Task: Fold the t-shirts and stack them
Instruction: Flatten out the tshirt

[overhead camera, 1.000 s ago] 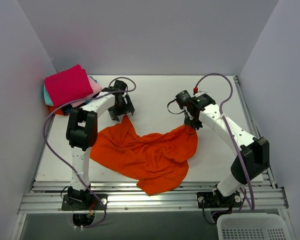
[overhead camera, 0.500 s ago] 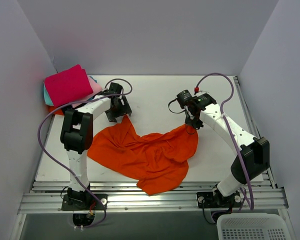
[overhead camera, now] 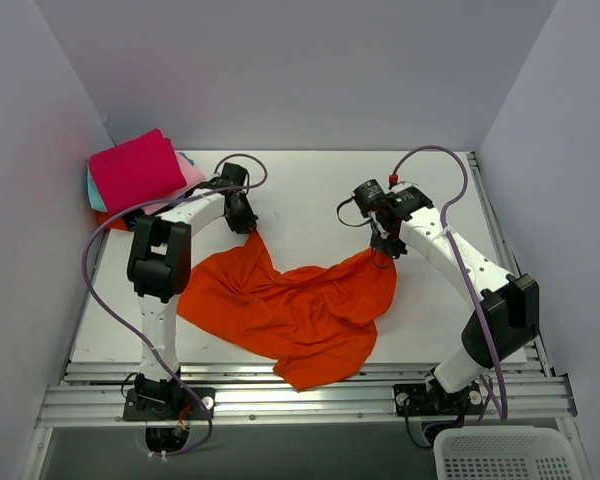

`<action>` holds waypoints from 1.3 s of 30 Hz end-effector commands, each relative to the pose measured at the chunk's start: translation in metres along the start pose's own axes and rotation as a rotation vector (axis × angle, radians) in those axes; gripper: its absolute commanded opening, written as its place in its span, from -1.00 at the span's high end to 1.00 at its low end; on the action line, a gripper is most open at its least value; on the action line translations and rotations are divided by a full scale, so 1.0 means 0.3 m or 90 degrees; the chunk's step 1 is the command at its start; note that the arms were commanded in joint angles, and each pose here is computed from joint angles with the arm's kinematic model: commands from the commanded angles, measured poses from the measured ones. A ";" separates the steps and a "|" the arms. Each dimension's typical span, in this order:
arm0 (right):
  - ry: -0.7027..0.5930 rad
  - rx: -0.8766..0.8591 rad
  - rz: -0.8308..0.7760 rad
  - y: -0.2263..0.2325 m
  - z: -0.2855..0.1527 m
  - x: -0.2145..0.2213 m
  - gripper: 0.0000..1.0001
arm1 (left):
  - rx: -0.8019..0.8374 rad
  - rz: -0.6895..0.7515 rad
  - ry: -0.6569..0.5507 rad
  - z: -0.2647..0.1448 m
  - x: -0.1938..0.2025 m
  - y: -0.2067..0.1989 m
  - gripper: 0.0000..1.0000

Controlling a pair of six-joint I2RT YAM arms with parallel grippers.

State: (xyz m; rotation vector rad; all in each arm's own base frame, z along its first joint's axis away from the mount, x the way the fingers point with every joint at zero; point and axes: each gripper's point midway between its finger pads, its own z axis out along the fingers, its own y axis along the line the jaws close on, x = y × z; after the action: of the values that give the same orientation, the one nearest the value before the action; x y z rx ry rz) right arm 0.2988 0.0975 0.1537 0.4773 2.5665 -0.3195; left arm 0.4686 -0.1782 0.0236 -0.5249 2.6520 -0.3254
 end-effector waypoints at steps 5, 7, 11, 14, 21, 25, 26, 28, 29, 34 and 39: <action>0.000 0.042 -0.010 -0.056 0.019 -0.002 1.00 | 0.025 0.002 0.022 0.044 0.022 -0.023 0.95; 0.002 0.043 -0.009 -0.060 0.024 0.000 1.00 | 0.030 0.005 0.016 0.039 0.017 -0.027 0.95; 0.002 0.039 -0.007 -0.056 0.026 -0.001 1.00 | 0.044 0.011 0.008 0.018 0.009 -0.040 0.95; -0.008 0.027 -0.001 -0.040 0.015 -0.031 1.00 | 0.052 0.012 -0.002 -0.035 -0.019 -0.057 0.95; -0.113 -0.065 0.020 0.067 -0.135 -0.346 1.00 | 0.130 0.049 -0.151 -0.443 -0.278 -0.212 0.95; -0.198 -0.121 0.027 0.096 -0.290 -0.556 1.00 | 0.181 0.063 -0.261 -0.791 -0.421 -0.257 0.95; -0.216 -0.134 0.030 0.096 -0.328 -0.588 1.00 | 0.195 0.053 -0.278 -0.844 -0.436 -0.253 0.95; -0.262 -0.173 0.043 0.083 -0.437 -0.662 1.00 | 0.220 0.018 -0.338 -1.012 -0.465 -0.222 0.95; -0.276 -0.185 0.048 0.074 -0.472 -0.678 1.00 | 0.228 0.012 -0.353 -1.054 -0.470 -0.210 0.95; -0.363 -0.262 0.067 -0.013 -0.670 -0.701 1.00 | 0.299 0.042 -0.447 -1.361 -0.407 -0.186 0.95; -0.474 -0.319 0.117 -0.202 -0.886 -0.658 1.00 | 0.375 0.028 -0.550 -1.671 -0.236 -0.080 0.95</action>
State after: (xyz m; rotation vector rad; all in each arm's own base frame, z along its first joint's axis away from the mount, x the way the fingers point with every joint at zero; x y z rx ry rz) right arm 0.3610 0.0931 0.4278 0.3229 1.9701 0.1163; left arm 0.3553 -0.1085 0.4805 -0.3187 1.7124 -0.6423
